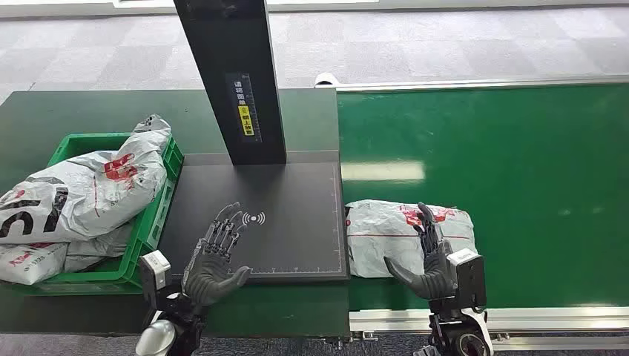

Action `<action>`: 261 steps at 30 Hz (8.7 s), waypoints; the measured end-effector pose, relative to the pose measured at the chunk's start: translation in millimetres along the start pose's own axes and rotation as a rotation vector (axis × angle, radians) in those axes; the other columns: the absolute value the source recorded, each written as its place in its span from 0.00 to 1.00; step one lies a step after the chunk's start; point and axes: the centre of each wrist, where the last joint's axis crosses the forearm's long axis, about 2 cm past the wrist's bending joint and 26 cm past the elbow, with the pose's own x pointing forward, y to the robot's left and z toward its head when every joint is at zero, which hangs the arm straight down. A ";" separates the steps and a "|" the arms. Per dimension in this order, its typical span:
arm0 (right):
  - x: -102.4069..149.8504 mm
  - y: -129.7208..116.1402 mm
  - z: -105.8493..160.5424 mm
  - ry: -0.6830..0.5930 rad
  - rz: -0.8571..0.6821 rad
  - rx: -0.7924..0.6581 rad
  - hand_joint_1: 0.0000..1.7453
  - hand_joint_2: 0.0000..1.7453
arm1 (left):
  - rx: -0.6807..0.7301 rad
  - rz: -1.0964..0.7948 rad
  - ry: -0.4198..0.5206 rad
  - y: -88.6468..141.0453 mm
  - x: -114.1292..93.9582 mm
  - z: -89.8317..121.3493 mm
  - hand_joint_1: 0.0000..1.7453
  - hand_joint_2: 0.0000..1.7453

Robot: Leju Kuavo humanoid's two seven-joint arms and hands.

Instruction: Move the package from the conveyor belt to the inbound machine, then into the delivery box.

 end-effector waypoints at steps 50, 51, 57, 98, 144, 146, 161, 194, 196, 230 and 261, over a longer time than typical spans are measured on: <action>-13.2 -104.8 4.9 0.205 0.693 -0.556 1.00 1.00 | 0.048 -0.026 0.008 8.4 14.1 5.6 0.00 1.00; -11.5 -105.0 5.1 0.186 0.684 -0.568 1.00 1.00 | 0.049 -0.027 0.007 8.6 14.2 5.7 0.00 1.00; -5.2 -104.8 5.2 0.137 0.666 -0.601 0.31 1.00 | 0.052 -0.028 0.004 9.2 14.3 5.9 0.00 1.00; -14.5 -106.5 -130.5 1.063 1.106 0.663 0.03 1.00 | -0.022 -0.006 0.013 10.0 1.6 -33.9 0.00 1.00; 105.3 -45.6 -134.3 -0.570 0.314 0.135 1.00 1.00 | 0.300 -0.036 -0.301 27.7 36.6 -10.8 0.00 1.00; 113.3 -42.0 -132.6 -0.610 0.390 0.099 1.00 1.00 | 0.308 -0.041 -0.310 28.0 37.7 -11.8 0.00 1.00; 36.5 9.4 -168.7 -0.034 1.228 0.645 1.00 1.00 | 0.307 -0.047 -0.362 28.4 43.7 -11.5 0.00 1.00; 24.8 115.7 -190.9 -0.125 0.895 0.662 1.00 1.00 | 0.204 0.032 -0.307 9.1 30.7 -47.4 0.00 1.00; 24.9 115.8 -191.0 -0.125 0.899 0.657 1.00 1.00 | 0.202 0.033 -0.304 8.9 29.8 -47.5 0.00 1.00; 22.1 82.6 -134.1 -0.219 0.008 0.446 0.00 1.00 | 0.107 0.006 -0.217 8.0 23.8 -67.3 0.00 1.00; 15.5 -0.4 -5.9 -0.034 0.210 0.060 0.00 1.00 | -0.007 -0.954 0.294 3.4 29.3 -72.1 0.00 1.00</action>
